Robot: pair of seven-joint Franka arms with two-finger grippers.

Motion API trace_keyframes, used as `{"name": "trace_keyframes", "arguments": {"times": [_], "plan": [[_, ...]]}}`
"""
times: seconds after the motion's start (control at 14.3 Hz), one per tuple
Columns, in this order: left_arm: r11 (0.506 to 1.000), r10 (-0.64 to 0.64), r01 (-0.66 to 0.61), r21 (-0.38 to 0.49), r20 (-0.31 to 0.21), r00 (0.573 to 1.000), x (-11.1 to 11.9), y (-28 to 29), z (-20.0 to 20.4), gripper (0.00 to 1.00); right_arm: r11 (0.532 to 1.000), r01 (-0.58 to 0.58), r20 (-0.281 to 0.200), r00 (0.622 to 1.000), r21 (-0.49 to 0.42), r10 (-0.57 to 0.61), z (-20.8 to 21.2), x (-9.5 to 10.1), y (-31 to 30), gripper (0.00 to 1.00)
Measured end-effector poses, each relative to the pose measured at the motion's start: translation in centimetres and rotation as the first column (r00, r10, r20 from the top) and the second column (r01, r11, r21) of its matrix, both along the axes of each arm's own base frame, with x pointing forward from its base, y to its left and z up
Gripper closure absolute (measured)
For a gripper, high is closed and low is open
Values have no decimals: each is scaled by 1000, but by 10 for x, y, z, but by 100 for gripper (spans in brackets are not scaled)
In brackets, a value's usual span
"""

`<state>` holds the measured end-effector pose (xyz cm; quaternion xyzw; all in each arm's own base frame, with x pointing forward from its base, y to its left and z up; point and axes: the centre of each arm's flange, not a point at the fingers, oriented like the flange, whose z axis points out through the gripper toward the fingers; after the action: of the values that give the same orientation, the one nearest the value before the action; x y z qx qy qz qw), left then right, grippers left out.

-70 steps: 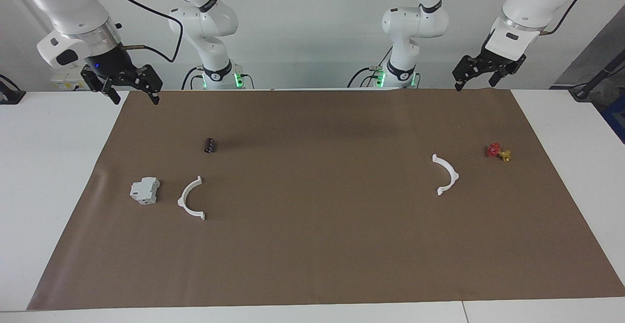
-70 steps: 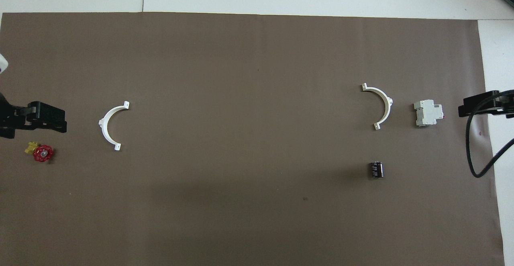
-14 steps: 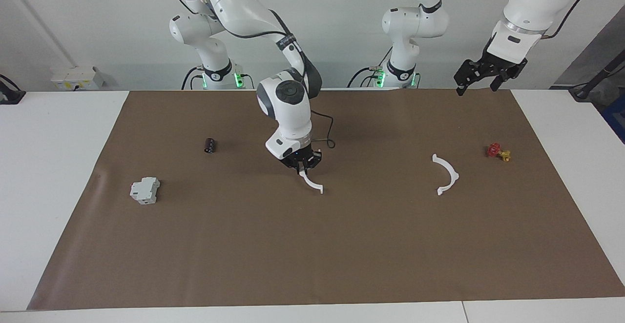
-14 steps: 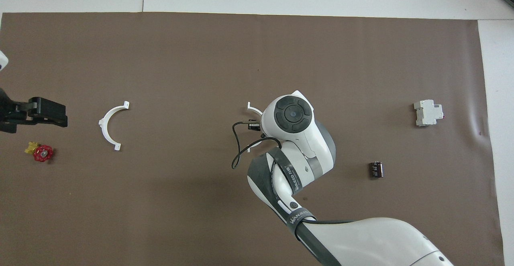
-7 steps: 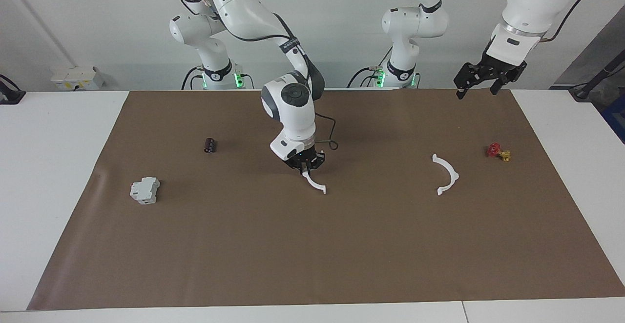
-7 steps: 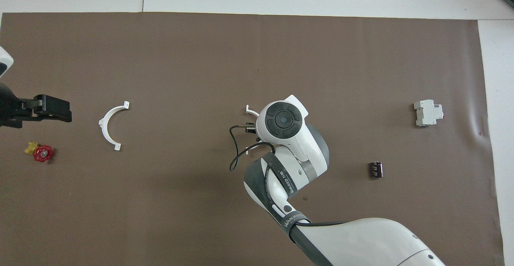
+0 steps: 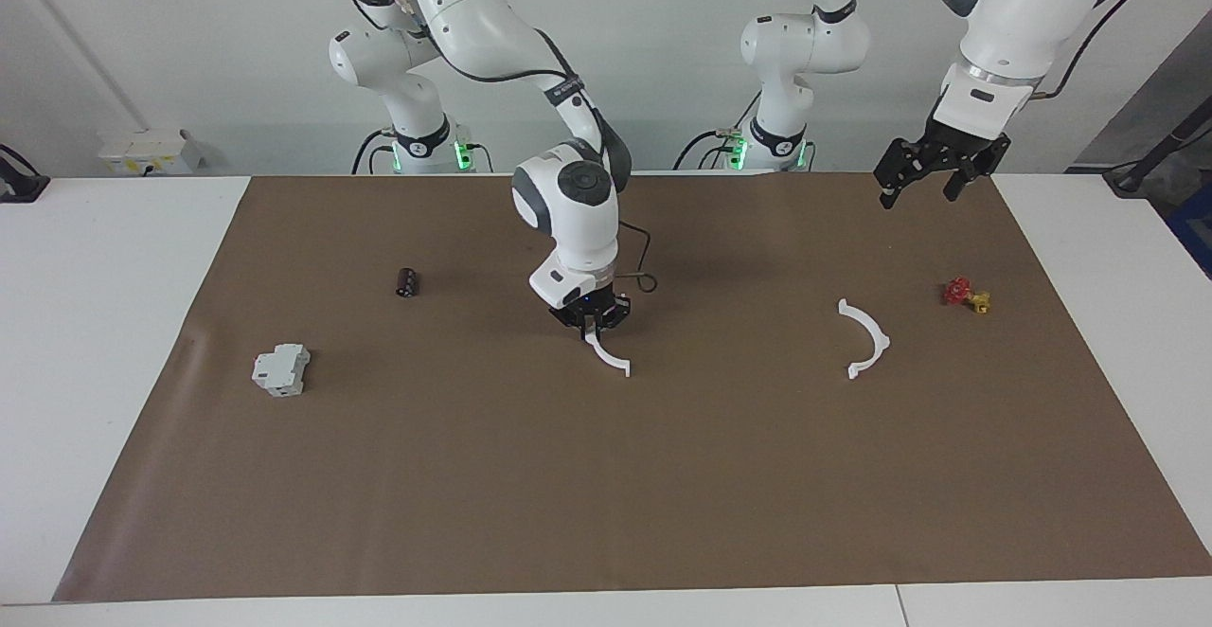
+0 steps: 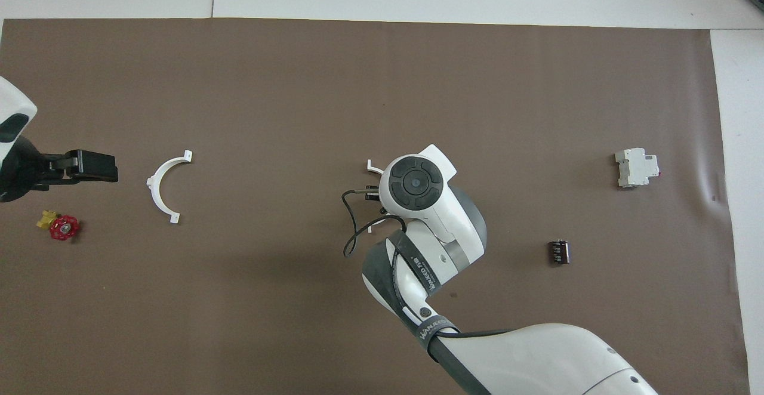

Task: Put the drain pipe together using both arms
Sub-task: 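Release the clamp half at center while the left gripper grasps the other half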

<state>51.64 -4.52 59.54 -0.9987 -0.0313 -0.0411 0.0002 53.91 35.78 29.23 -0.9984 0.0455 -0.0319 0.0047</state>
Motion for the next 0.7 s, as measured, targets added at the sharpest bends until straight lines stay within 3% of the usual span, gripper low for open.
{"name": "trace_keyframes", "arguments": {"times": [0.21, 0.42, 0.7], "plan": [[1000, 0, 0, -6, 47, 999, 1, 0, -29, 0, 1000, -5, 13, 1000, 6, 5, 7, 1, 4, 30], [1000, 2, -1, -11, 97, 995, 5, 1, -75, 0, 1000, 16, 48, 999, 17, -17, 47, 21, -26, 0], [1000, 8, -6, -9, 130, 991, 27, 9, -140, 0, 1000, -16, 43, 999, 2, 16, 125, 46, -121, 0]]}}
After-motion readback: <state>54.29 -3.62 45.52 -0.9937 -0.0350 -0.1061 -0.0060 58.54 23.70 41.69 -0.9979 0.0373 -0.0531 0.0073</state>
